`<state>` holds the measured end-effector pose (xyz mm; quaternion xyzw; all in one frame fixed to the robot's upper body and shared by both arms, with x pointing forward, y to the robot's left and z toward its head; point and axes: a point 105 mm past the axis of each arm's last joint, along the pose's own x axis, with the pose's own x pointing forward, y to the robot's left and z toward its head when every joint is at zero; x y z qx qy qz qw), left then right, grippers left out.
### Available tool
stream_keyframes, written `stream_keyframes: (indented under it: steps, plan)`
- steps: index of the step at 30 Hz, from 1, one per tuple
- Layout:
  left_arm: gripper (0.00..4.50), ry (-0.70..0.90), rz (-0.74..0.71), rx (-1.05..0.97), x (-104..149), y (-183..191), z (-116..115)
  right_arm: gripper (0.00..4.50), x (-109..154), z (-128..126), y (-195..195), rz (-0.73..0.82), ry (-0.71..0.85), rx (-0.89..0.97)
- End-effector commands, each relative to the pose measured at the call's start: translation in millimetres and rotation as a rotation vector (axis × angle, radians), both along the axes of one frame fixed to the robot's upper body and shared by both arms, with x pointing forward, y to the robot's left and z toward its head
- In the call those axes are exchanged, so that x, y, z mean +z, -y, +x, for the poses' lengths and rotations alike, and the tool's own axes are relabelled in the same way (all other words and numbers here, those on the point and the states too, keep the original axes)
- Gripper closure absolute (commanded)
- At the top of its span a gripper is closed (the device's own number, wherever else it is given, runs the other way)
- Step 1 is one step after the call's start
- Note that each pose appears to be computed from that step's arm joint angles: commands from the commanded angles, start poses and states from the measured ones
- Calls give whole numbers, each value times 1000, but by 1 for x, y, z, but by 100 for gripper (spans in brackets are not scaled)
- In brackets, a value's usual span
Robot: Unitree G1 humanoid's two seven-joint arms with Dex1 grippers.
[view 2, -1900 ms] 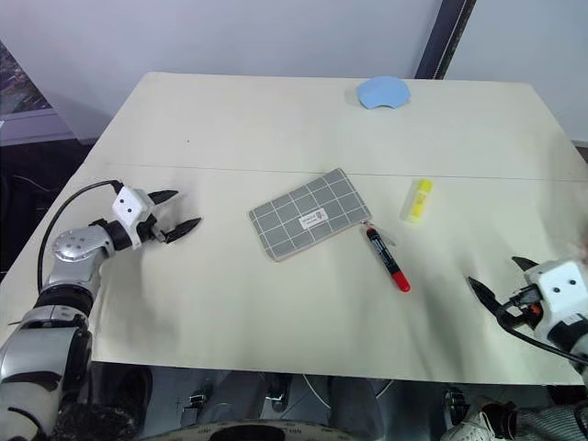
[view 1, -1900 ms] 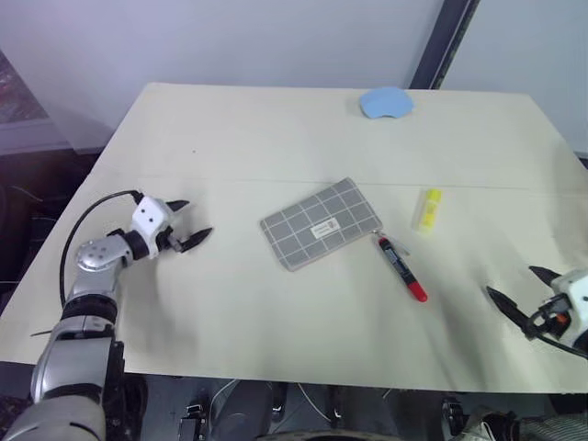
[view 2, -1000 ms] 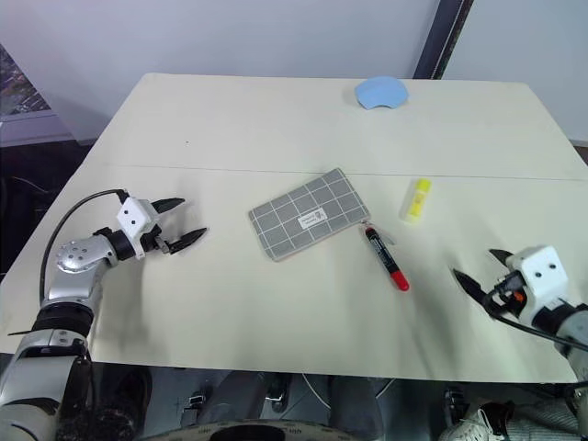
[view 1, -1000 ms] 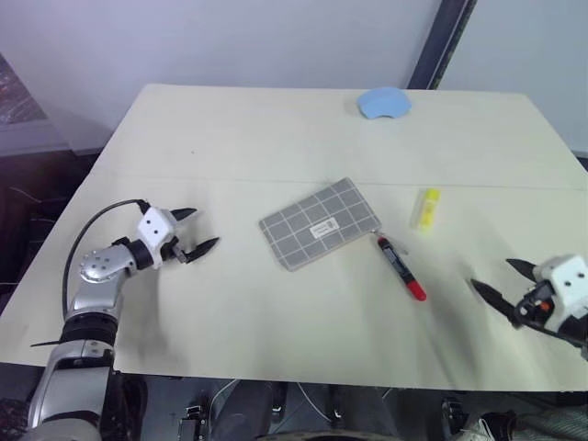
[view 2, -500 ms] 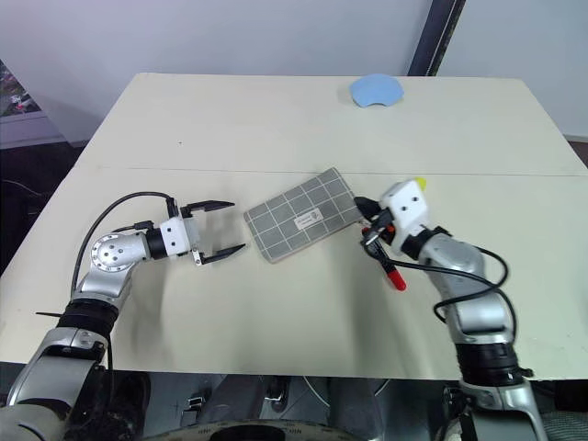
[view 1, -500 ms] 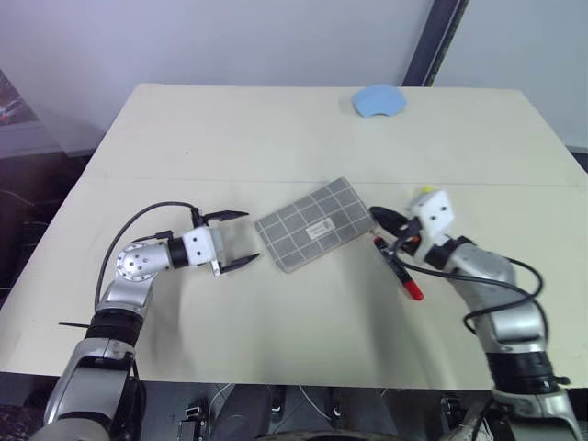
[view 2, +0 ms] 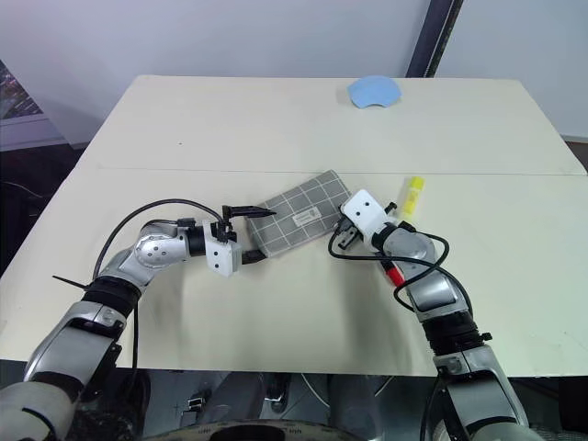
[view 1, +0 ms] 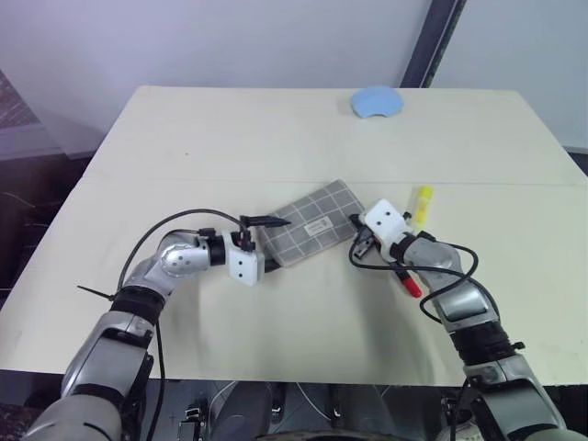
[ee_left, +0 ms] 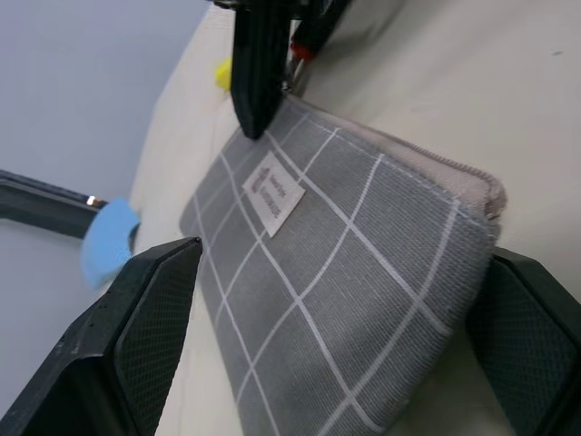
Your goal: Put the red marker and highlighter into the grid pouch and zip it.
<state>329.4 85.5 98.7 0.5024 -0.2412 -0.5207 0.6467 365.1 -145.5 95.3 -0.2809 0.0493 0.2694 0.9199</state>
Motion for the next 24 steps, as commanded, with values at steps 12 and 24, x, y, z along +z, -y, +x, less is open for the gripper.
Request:
stream_keyframes:
  steps: [12, 24]
  plan:
    - [0, 1, 141, -108, -21, -4, -15, 447, 3, 7, 3, -91, 6, -31]
    - [286, -96, 113, -16, -30, 6, 1, 450, 12, 5, 0, -59, 17, -25]
